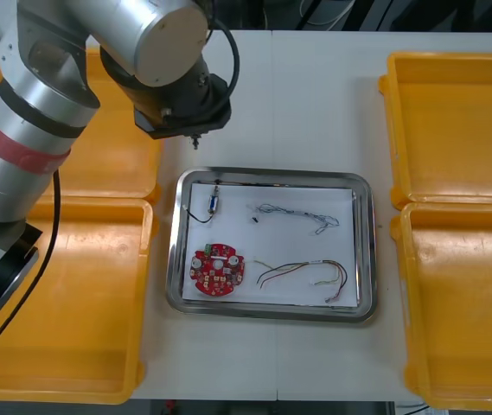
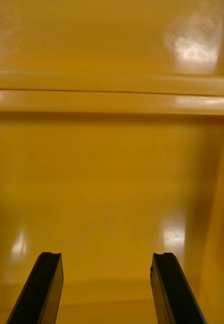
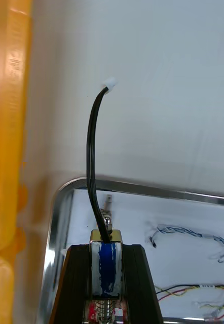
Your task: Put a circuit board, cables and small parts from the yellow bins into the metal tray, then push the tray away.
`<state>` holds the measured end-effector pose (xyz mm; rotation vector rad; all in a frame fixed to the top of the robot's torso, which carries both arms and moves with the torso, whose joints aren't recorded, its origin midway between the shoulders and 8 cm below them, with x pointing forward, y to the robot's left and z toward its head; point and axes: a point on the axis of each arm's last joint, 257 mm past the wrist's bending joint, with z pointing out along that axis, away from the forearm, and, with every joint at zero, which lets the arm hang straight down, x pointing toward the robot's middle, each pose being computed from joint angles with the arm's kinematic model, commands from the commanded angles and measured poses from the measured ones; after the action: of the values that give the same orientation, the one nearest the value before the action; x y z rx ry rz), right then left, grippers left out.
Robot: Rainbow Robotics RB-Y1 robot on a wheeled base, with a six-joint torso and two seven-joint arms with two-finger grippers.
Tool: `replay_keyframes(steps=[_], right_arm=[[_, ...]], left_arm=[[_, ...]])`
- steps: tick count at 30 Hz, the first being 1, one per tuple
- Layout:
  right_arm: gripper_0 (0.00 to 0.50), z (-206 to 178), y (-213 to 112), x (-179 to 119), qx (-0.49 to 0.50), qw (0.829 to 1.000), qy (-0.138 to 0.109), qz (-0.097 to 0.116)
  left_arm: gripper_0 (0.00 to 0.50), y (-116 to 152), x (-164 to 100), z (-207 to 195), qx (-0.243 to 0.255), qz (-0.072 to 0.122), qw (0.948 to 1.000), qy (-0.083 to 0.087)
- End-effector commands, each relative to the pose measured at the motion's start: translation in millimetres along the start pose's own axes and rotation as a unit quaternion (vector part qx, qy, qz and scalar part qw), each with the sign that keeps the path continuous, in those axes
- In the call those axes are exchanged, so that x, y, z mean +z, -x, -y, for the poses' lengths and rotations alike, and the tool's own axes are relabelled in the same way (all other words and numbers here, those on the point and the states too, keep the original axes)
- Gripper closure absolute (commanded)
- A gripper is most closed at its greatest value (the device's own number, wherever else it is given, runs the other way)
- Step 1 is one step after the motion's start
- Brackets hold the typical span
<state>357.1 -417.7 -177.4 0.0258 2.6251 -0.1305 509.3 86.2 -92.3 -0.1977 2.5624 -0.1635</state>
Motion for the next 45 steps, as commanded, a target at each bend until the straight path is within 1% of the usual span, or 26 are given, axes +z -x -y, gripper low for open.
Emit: replay_keyframes(steps=[1, 4, 6, 7, 8, 12, 14, 17, 19, 22, 24, 28, 29, 32, 37, 38, 40, 45], right_arm=[[0.0, 8, -9, -2, 0.027, 1.0, 0.014, -0.007], [0.0, 8, -10, -3, 0.03, 0.999, 0.024, -0.009], [0.0, 11, -9, -5, 0.031, 0.999, 0.025, -0.009], [0.0, 13, -8, -6, 0.03, 0.999, 0.023, -0.008], [0.0, 13, -8, -6, 0.03, 0.999, 0.023, -0.008], [0.0, 17, -5, -11, 0.031, 0.999, 0.021, -0.004], [0.0, 18, -5, -12, 0.032, 0.999, 0.021, -0.003], [0.0, 19, -4, -13, 0.033, 0.999, 0.021, -0.002], [0.0, 20, -4, -14, 0.035, 0.999, 0.02, -0.002], [0.0, 23, -4, -13, 0.039, 0.999, 0.019, -0.004], [0.0, 26, -5, -14, 0.044, 0.999, 0.019, -0.005], [0.0, 28, -4, -15, 0.052, 0.998, 0.018, -0.004], [0.0, 27, -4, -15, 0.055, 0.998, 0.019, -0.004], [0.0, 28, -4, -15, 0.058, 0.998, 0.018, -0.004], [0.0, 27, -3, -16, 0.06, 0.998, 0.019, -0.003], [0.0, 27, -3, -16, 0.061, 0.998, 0.019, -0.003], [0.0, 28, -3, -17, 0.066, 0.998, 0.019, -0.002], [0.0, 28, -3, -17, 0.069, 0.997, 0.02, -0.002]], left_arm=[[0.5, -29, 8, 49, 0.008, 0.0, 0.9991, -0.041], [0.5, -40, 19, 62, 0.025, 0.001, 0.9987, -0.044], [0.5, -50, 27, 66, 0.037, -0.004, 0.9984, -0.042], [0.5, -60, 34, 71, 0.047, -0.009, 0.998, -0.04], [0.5, -60, 34, 71, 0.047, -0.009, 0.998, -0.04], [0.5, -79, 56, 76, 0.069, -0.02, 0.9969, -0.032], [0.5, -82, 63, 75, 0.073, -0.02, 0.9968, -0.027], [0.5, -89, 72, 73, 0.079, -0.019, 0.9964, -0.025], [0.5, -93, 76, 72, 0.081, -0.022, 0.9961, -0.026], [0.5, -99, 81, 67, 0.087, -0.026, 0.9957, -0.021], [0.5, -103, 86, 62, 0.092, -0.029, 0.9952, -0.015], [0.5, -109, 94, 55, 0.098, -0.031, 0.9947, -0.012], [0.5, -110, 99, 50, 0.1, -0.028, 0.9946, -0.009], [0.5, -111, 106, 41, 0.098, -0.027, 0.9948, -0.008], [0.5, -111, 112, 33, 0.098, -0.027, 0.9948, -0.006], [0.5, -110, 114, 27, 0.097, -0.026, 0.9949, -0.001], [0.5, -110, 116, 21, 0.098, -0.025, 0.9949, 0.003], [0.5, -108, 119, 12, 0.099, -0.025, 0.9947, 0.01]])
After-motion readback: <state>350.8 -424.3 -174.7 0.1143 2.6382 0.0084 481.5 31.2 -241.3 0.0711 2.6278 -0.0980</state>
